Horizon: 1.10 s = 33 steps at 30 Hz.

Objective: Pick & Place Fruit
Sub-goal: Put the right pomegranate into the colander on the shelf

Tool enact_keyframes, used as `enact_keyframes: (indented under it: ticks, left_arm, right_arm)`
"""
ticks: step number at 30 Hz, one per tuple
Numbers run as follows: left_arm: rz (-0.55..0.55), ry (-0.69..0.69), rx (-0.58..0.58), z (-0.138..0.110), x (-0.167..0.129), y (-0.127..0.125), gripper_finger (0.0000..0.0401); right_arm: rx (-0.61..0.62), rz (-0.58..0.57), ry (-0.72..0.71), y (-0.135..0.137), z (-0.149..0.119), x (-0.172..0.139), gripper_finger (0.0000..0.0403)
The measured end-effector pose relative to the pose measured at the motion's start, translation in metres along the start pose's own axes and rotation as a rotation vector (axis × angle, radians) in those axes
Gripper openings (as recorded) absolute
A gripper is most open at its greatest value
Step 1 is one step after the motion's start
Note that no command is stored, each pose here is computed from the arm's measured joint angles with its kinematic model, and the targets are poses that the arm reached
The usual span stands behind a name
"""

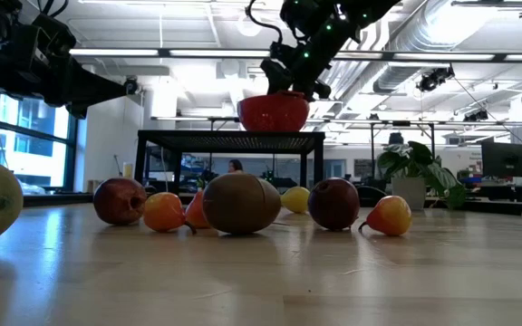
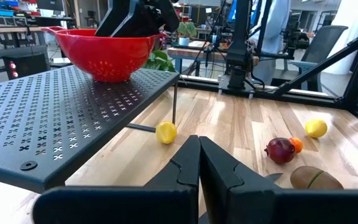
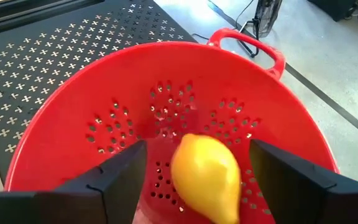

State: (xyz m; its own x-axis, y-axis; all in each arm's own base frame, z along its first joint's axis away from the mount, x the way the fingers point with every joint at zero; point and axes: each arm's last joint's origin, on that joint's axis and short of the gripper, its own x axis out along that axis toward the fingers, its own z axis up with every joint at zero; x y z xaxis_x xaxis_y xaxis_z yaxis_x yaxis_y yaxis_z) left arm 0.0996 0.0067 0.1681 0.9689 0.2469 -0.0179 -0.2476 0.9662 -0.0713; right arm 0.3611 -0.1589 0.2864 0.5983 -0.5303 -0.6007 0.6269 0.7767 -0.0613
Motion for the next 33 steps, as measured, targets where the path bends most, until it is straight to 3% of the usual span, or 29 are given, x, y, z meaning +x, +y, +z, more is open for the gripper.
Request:
enact_keyframes:
  ticks: [6, 17, 26, 33]
  left_arm:
    - [0.000, 0.000, 0.000, 0.000, 0.000, 0.000, 0.0000]
    - [0.000, 0.000, 0.000, 0.000, 0.000, 0.000, 0.0000]
    - [0.000, 0.000, 0.000, 0.000, 0.000, 0.000, 0.0000]
    - [0.000, 0.000, 0.000, 0.000, 0.000, 0.000, 0.0000]
  right_arm:
    - [-0.011, 0.017, -0.082, 0.000, 0.012, -0.020, 0.0268]
    - [-0.013, 0.079, -0.251, 0.000, 0.034, -0.091, 0.0233]
    - [-0.021, 0.208, -0.081, 0.003, 0.016, -0.130, 0.0156]
    - [-0.032, 0.233, 0.121, 0.012, -0.007, -0.143, 0.0106]
